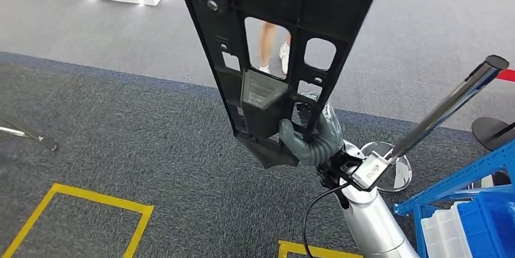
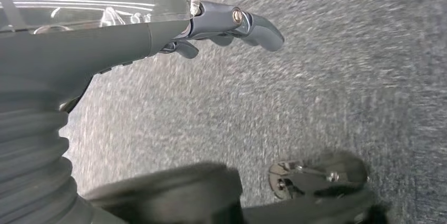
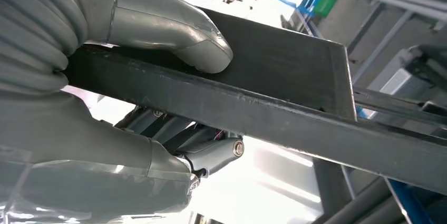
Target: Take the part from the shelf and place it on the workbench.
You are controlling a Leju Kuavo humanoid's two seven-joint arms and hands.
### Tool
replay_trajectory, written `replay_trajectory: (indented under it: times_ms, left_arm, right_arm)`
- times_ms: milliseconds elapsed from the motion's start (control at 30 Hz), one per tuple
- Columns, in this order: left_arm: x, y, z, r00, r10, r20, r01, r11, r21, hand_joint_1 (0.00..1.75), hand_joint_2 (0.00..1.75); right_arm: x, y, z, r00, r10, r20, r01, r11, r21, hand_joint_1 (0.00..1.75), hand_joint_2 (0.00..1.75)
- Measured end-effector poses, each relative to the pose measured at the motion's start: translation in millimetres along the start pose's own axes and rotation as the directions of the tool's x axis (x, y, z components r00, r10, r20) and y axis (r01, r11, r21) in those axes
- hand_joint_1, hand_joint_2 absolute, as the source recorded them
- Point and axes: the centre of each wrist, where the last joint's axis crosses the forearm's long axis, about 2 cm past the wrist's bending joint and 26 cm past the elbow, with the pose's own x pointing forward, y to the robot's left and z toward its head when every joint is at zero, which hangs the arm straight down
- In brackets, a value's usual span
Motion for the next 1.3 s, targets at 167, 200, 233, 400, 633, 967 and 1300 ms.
replay_trajectory:
  times_ms: [167, 200, 233, 400, 633, 967, 1300]
  left_arm:
    - [1.4, 1.0, -0.5, 1.0, 0.0, 0.005, 0.0, 1.0, 0.006, 0.0, 1.75]
    - [0.6, 1.0, -0.4, 1.0, -0.001, 0.003, 0.001, 1.0, 0.007, 0.0, 1.75]
    - [0.1, 1.0, -0.4, 1.0, -0.002, 0.002, 0.002, 1.0, 0.007, 0.0, 1.75]
    - [-0.5, 0.2, 0.0, 1.0, 0.0, 0.001, 0.0, 1.0, 0.006, 0.0, 1.75]
    - [1.0, -1.6, 0.8, 1.0, 0.003, 0.003, -0.003, 1.0, 0.0, 0.0, 1.75]
    - [1.0, -1.7, 0.7, 1.0, -0.002, 0.004, 0.002, 1.0, -0.009, 0.0, 1.75]
    - [1.9, -0.6, 0.2, 1.0, -0.002, 0.006, 0.002, 1.0, -0.008, 0.0, 1.75]
  right_arm:
    - [-0.6, 0.3, 0.4, 1.0, -0.004, -0.002, 0.004, 1.0, 0.0, 1.64, 1.75]
    - [-0.7, 0.2, 0.2, 1.0, -0.004, -0.002, 0.004, 1.0, 0.0, 1.64, 1.75]
    - [-0.6, 0.1, 0.0, 1.0, -0.004, -0.001, 0.004, 1.0, 0.0, 1.64, 1.75]
    - [-0.8, -1.0, -1.3, 1.0, -0.002, 0.001, 0.002, 1.0, 0.001, 1.64, 1.75]
    - [-3.4, -1.0, 0.4, 1.0, -0.003, -0.011, 0.003, 1.0, 0.003, 1.64, 1.75]
    - [-4.4, -0.2, 3.3, 1.0, 0.004, -0.021, -0.004, 1.0, 0.002, 1.64, 1.75]
    - [-4.3, 0.5, 4.0, 1.0, 0.005, -0.023, -0.005, 1.0, 0.004, 1.64, 1.75]
